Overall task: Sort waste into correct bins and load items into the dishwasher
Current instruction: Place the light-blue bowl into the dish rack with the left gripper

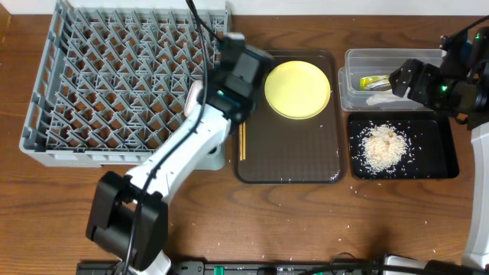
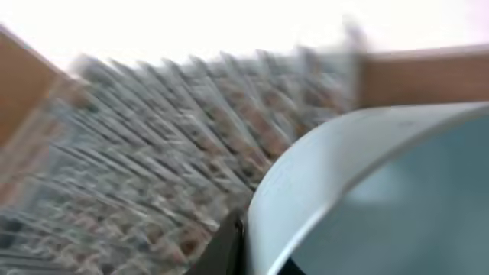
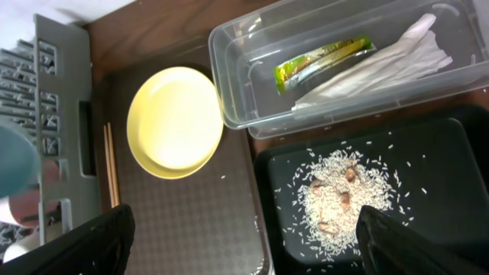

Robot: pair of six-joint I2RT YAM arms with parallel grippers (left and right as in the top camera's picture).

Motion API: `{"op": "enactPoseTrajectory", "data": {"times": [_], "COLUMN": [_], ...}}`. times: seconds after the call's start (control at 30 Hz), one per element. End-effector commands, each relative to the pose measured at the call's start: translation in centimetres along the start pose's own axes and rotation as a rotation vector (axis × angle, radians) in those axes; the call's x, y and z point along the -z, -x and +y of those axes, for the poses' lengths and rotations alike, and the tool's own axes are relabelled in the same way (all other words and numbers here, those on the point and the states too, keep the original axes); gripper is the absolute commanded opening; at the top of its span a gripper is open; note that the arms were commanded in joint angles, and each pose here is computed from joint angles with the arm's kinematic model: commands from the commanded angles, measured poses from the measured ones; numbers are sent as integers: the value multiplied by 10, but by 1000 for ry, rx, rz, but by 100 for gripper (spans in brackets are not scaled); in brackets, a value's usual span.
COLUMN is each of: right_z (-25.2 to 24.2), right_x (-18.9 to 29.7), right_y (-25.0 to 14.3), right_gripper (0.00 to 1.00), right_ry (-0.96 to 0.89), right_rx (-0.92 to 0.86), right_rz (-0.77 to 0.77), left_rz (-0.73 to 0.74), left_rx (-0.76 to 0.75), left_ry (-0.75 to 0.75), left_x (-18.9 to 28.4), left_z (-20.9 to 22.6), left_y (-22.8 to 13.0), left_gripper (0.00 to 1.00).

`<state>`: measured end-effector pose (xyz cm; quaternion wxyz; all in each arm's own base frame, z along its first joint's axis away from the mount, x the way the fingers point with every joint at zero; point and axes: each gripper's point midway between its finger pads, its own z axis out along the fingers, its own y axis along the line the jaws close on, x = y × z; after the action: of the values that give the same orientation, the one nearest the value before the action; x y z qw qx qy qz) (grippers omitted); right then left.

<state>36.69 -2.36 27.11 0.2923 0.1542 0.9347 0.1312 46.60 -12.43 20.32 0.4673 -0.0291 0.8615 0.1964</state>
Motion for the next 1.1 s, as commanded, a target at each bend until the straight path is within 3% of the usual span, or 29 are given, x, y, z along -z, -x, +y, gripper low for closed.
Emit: {"op": "enactPoseTrajectory", "data": {"times": [0.0,0.17,0.43,1.07], "right_z": [1,1,2,0], "right_x": [3,3,3,-2], "right_y": [4,4,5,4], "right_gripper": [91,91,91,91], "right_ry": [4,4,4,2], "right_rx": [6,5,6,3], "right_rz": [-15,-15,-16,-2], "left_rz": [-67,-107,-78,-72], "left_rx": [-135,-148,-188,-194], "left_ry": [323,487,625,607], "left_x": [-15,-32,-69,-106], "left_z": [57,84,89,71], "left_y": [21,36,16,-11], "left_gripper": [7,7,8,8]}}
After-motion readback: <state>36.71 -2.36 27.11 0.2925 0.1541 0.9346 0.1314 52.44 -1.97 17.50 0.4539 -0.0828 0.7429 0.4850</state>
